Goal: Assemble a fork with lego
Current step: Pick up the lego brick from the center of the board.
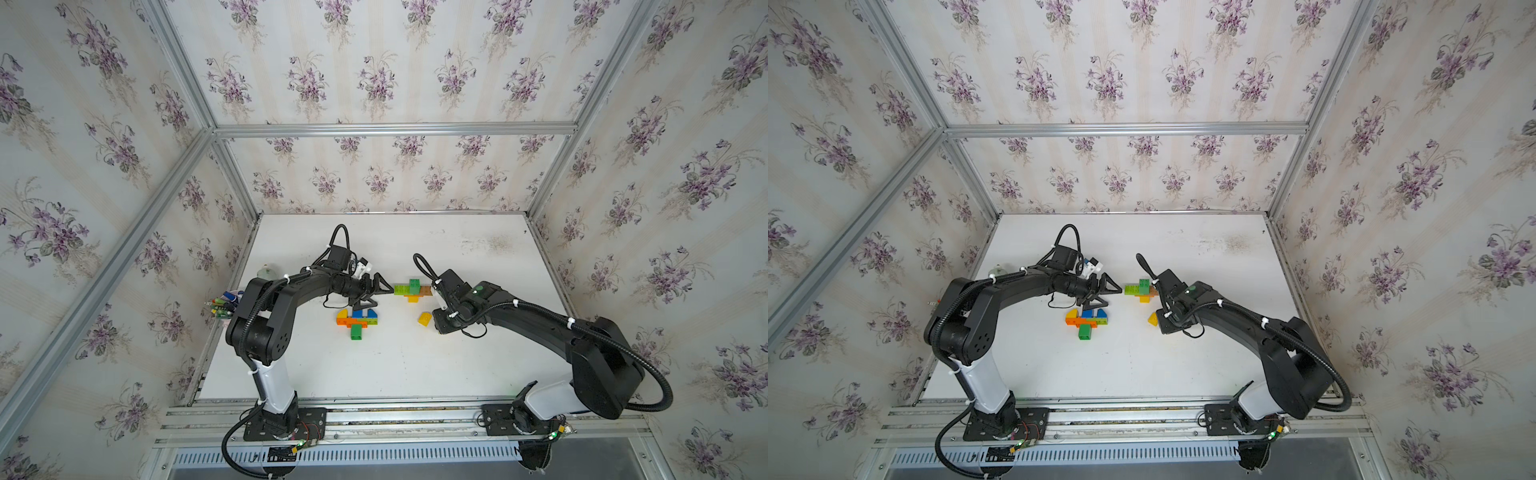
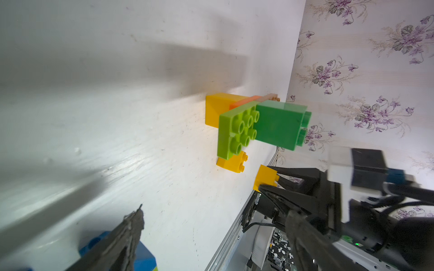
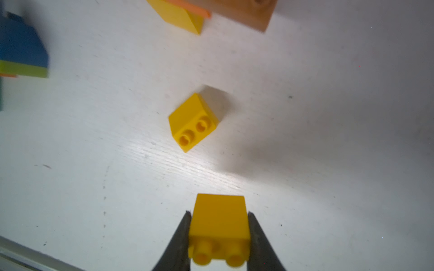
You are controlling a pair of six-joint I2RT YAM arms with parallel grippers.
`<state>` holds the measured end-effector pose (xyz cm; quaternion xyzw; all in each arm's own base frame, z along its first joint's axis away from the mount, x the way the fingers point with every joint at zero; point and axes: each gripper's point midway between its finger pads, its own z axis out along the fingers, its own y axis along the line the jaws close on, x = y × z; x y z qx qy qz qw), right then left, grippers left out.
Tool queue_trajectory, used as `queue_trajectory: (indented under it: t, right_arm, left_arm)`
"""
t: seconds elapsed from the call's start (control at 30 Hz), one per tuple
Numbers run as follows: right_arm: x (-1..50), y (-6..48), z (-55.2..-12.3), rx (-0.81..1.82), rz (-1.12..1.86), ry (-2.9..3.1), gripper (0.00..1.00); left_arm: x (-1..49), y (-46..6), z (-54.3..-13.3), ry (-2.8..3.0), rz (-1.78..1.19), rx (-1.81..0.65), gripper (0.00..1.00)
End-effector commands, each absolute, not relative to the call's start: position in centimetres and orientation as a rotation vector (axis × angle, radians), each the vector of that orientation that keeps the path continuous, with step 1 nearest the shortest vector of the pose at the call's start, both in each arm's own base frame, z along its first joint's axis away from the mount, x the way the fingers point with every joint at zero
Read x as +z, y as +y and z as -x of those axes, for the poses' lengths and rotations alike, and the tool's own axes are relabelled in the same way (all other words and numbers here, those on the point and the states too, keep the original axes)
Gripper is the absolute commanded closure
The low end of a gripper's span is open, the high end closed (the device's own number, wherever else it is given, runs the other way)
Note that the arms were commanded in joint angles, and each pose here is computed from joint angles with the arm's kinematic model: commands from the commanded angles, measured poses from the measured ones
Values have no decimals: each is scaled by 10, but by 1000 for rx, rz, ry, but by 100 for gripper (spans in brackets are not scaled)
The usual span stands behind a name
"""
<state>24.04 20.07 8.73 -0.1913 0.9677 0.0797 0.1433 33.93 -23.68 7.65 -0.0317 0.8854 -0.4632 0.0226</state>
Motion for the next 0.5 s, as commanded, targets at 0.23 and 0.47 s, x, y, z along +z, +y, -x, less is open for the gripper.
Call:
queue_trajectory:
  t: [0.23, 0.47]
  right_arm:
    - [147, 195, -257, 100, 959, 2543, 75]
    - [157, 203, -274, 31, 1229, 2309, 75]
  left_arm:
    - [89, -240, -350, 2696, 99, -1440, 4]
    - [91, -247, -354, 2726, 85, -1443, 8]
